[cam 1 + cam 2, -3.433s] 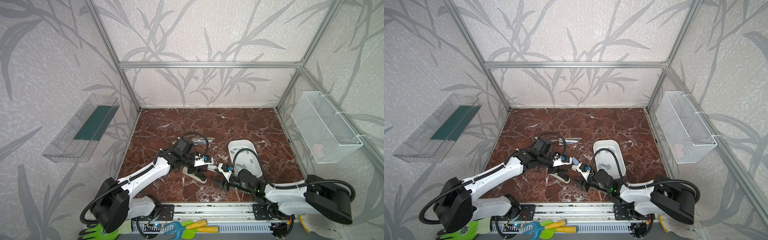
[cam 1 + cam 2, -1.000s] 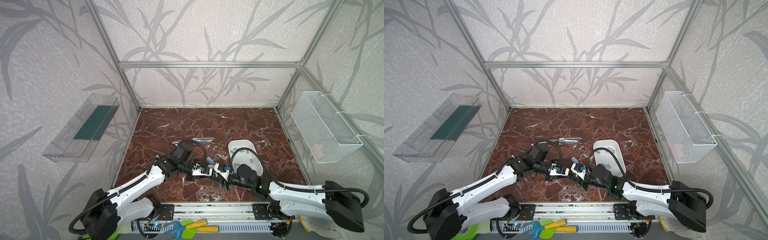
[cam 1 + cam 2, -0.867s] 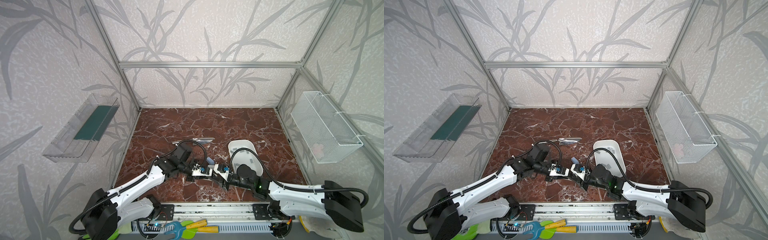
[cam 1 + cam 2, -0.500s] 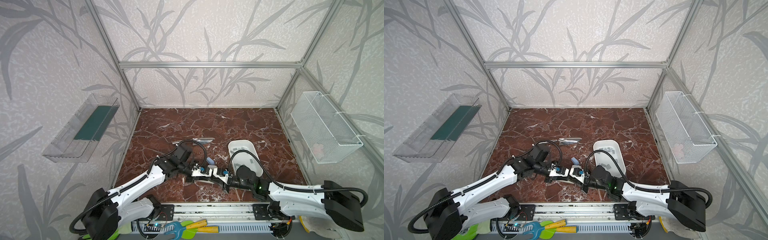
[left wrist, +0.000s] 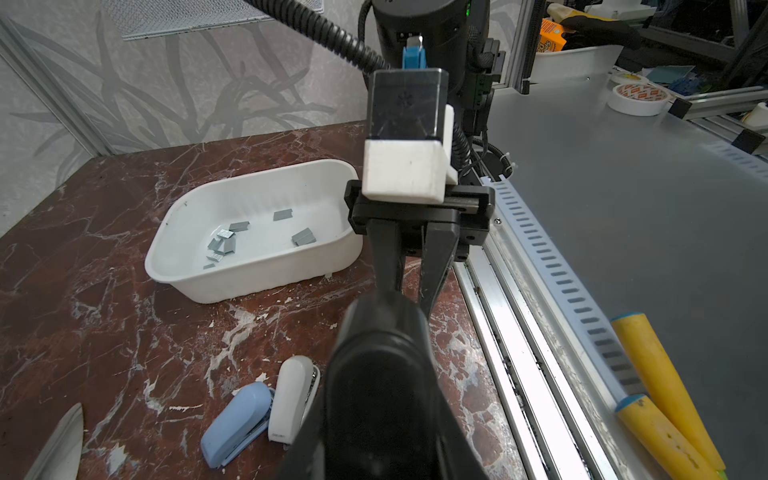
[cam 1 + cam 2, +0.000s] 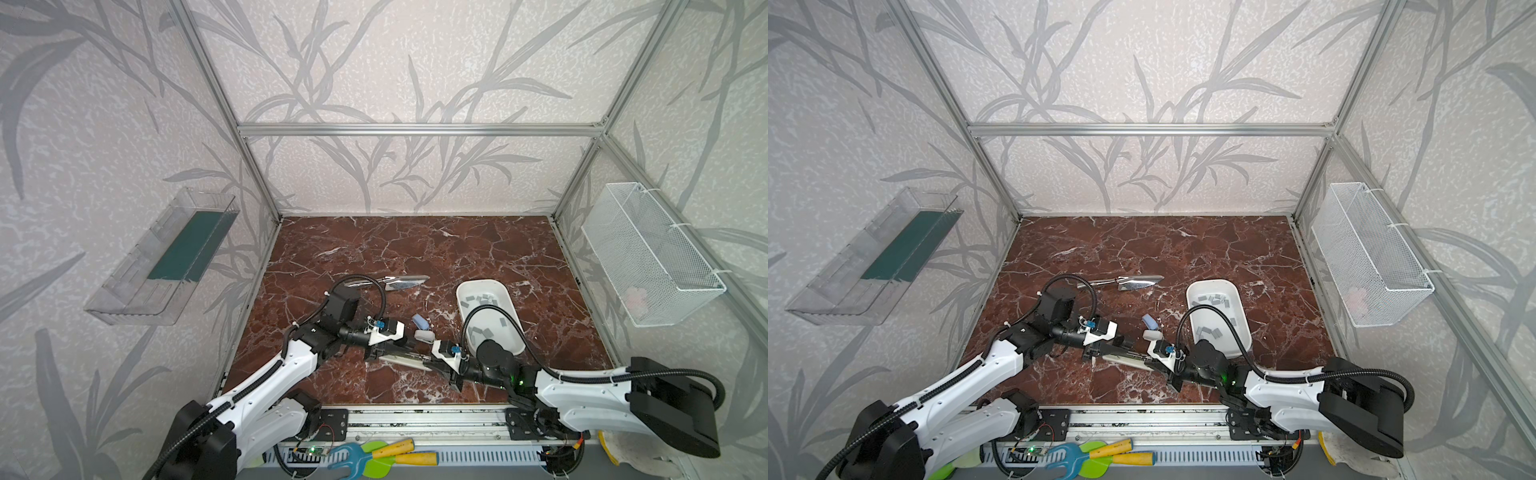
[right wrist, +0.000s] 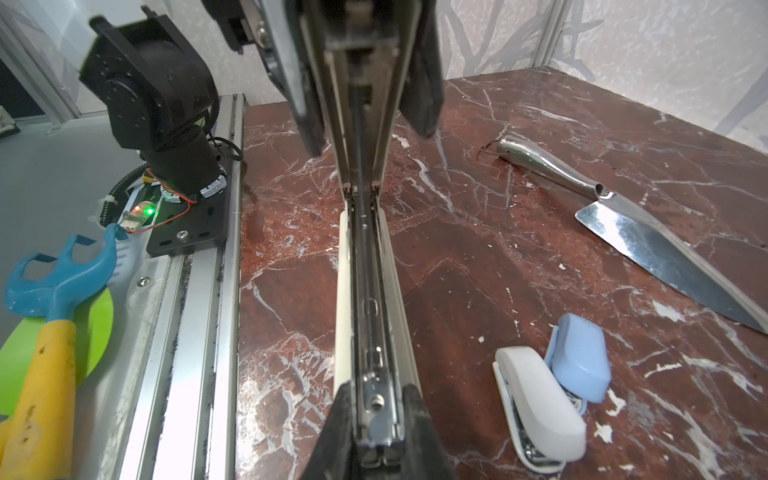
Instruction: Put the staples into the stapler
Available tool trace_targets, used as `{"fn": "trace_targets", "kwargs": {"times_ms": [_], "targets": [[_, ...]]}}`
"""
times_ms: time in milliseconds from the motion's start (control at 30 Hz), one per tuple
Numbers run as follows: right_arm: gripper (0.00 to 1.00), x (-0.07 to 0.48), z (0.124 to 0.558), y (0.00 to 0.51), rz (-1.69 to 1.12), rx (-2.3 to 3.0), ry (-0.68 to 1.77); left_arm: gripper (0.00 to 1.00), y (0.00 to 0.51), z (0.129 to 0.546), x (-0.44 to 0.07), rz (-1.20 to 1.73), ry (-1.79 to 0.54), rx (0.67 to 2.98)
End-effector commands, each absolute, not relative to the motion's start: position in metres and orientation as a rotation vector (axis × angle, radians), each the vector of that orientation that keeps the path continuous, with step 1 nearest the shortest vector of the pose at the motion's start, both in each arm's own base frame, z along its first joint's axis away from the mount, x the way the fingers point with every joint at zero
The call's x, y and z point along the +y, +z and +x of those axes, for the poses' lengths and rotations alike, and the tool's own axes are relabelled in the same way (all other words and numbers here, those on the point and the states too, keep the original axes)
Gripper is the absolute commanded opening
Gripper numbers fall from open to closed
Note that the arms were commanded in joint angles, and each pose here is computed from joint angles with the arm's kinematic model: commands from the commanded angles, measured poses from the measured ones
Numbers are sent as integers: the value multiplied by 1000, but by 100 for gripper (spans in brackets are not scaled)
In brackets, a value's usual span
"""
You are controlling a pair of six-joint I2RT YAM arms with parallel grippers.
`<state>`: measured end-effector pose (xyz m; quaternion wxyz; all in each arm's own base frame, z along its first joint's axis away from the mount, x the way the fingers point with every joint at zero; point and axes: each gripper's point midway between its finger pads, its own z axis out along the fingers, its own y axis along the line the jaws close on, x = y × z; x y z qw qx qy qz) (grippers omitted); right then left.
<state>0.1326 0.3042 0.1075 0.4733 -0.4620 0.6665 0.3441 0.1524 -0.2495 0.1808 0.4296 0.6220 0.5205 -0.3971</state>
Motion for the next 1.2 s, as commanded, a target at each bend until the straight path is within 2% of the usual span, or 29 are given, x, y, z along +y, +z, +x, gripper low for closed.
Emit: {"fn": "trace_targets", "kwargs": {"times_ms": [0, 33, 67, 100, 133, 300, 800, 1167], "targets": [[0, 290, 134, 81, -1088, 1763, 773, 0, 218, 197, -248, 1398, -742, 1224], [0, 291, 130, 81, -1093, 1757, 779, 6, 219, 209, -244, 1333, -673, 1257], [0, 292, 126, 81, -1103, 1751, 780, 18, 220, 221, -238, 1261, -607, 1288], [0, 293, 123, 80, -1110, 1748, 776, 24, 222, 229, -233, 1208, -558, 1304], [0, 295, 120, 79, -1120, 1746, 776, 25, 224, 235, -227, 1160, -510, 1315], [0, 304, 112, 80, -1107, 1726, 810, 31, 227, 253, -213, 1047, -404, 1365], [0, 309, 130, 47, -962, 1840, 766, 45, 215, 298, -166, 769, -150, 1530], [0, 306, 138, 35, -908, 1888, 716, 47, 193, 340, -131, 614, -15, 1656]]}}
